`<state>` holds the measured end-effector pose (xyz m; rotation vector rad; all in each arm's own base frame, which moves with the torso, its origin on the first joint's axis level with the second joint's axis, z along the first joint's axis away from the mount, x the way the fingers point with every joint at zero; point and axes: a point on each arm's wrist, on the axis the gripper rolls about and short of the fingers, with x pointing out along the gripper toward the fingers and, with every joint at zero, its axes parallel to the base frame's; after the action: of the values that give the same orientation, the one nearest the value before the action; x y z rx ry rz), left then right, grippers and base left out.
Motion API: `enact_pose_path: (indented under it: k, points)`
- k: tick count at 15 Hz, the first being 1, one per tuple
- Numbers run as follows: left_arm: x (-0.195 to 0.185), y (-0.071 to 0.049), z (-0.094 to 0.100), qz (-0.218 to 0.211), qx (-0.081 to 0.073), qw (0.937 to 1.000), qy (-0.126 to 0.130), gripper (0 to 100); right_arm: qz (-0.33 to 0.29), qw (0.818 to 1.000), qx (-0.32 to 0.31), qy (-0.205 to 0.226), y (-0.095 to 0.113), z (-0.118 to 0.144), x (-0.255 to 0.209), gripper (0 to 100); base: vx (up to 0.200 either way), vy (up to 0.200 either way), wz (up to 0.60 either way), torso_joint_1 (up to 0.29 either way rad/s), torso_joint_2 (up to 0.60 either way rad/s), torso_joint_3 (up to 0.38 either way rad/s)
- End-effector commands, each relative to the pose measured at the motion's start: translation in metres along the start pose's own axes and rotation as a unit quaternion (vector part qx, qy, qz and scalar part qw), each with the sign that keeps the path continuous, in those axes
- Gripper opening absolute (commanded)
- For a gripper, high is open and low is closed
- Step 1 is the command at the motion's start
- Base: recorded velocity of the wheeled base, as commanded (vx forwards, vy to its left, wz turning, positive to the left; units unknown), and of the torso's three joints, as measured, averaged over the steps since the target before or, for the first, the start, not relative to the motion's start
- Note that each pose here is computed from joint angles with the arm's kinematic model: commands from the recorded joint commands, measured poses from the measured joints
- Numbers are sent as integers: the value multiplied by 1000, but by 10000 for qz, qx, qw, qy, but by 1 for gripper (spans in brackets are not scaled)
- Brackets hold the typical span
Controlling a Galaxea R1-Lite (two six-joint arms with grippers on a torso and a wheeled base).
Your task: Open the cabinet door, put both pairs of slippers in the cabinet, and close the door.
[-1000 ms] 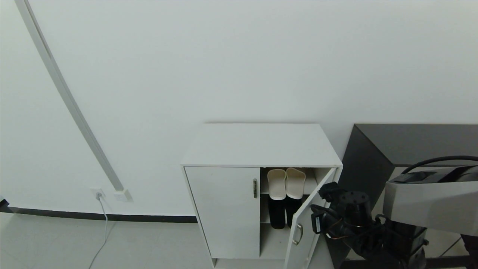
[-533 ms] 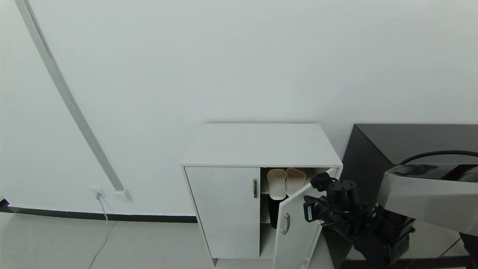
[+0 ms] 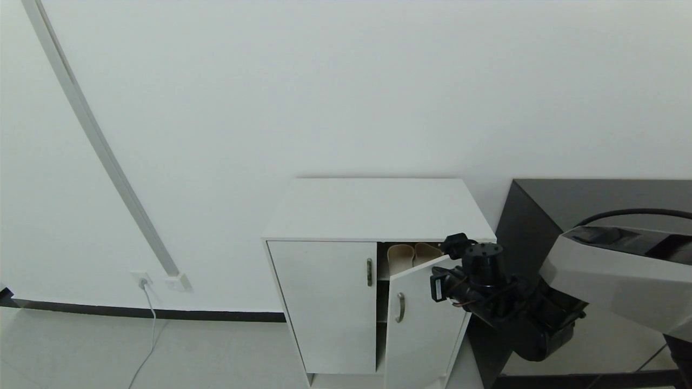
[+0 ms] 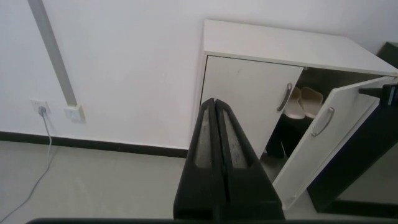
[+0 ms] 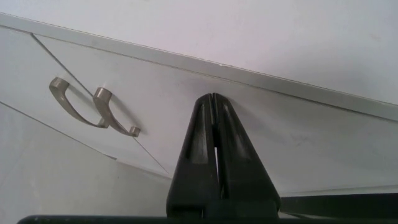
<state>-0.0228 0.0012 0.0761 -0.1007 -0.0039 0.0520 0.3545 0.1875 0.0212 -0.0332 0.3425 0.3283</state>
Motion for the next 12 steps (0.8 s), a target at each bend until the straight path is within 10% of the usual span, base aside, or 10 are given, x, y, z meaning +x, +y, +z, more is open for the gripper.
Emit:
enact_pose_path:
  k: [1, 12]
  points:
    - [0, 0, 0, 0, -3, 10000, -1, 0, 4, 10000, 7, -56, 1, 5, 3, 0, 0, 0, 0, 0, 0, 0]
    - [0, 0, 0, 0, -3, 10000, -1, 0, -91, 9999, 16, -84, 2, 11, 30, 0, 0, 0, 0, 0, 0, 0]
